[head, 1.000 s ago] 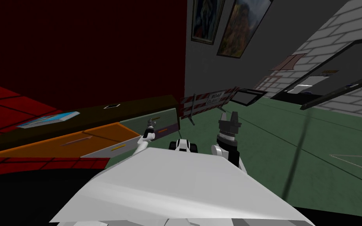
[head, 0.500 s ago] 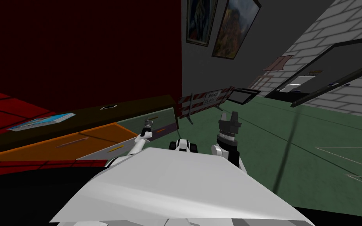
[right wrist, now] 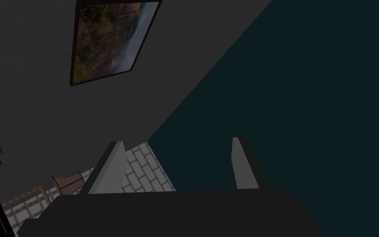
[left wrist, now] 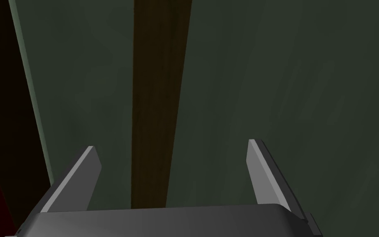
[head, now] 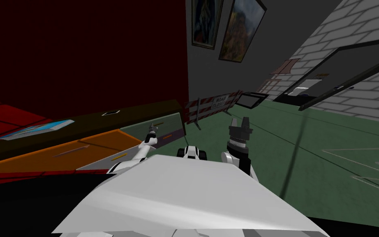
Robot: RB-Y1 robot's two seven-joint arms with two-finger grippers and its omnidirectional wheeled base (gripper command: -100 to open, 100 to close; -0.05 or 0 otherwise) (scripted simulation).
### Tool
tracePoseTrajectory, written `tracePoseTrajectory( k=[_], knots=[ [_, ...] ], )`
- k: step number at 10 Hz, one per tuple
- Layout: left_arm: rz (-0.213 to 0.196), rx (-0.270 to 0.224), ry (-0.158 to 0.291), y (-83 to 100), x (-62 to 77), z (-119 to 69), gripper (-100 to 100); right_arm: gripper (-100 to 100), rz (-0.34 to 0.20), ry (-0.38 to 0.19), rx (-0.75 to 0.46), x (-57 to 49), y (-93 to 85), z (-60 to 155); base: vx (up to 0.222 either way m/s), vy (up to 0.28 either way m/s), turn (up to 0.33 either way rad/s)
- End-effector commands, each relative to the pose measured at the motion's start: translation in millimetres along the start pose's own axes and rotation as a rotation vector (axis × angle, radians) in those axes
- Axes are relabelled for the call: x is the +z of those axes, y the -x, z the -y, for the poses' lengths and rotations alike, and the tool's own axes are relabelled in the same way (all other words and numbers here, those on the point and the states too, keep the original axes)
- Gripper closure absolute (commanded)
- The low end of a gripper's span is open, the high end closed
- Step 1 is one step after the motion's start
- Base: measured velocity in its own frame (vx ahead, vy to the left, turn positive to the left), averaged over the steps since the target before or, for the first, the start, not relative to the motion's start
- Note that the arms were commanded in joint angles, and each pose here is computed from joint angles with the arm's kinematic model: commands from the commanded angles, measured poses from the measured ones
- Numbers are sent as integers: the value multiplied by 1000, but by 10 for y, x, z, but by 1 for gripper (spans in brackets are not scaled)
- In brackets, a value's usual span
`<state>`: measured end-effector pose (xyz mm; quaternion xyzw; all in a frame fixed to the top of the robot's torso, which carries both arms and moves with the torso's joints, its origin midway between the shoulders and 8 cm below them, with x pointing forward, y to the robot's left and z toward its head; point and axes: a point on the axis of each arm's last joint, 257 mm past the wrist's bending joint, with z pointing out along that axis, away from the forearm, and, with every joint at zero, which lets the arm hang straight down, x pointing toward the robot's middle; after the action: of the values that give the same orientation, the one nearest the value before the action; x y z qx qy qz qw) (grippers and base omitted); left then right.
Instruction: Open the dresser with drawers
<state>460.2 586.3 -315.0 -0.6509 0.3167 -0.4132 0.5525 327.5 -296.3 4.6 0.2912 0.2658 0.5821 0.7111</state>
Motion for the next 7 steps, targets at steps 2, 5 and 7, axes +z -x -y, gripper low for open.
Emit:
tracePoseTrajectory(
  k=[2,5,7],
  knots=[
    [41,-8,-20,289,138,178,-100,0,0,0,0,1,-1,0,-35,-60,-66],
    [74,-3,25,448,52,-33,100,0,0,0,0,0,0,0,-21,-31,-14],
    [28,12,35,173,-49,-151,100,0,0,0,0,0,0,0,50,84,113]
  ],
)
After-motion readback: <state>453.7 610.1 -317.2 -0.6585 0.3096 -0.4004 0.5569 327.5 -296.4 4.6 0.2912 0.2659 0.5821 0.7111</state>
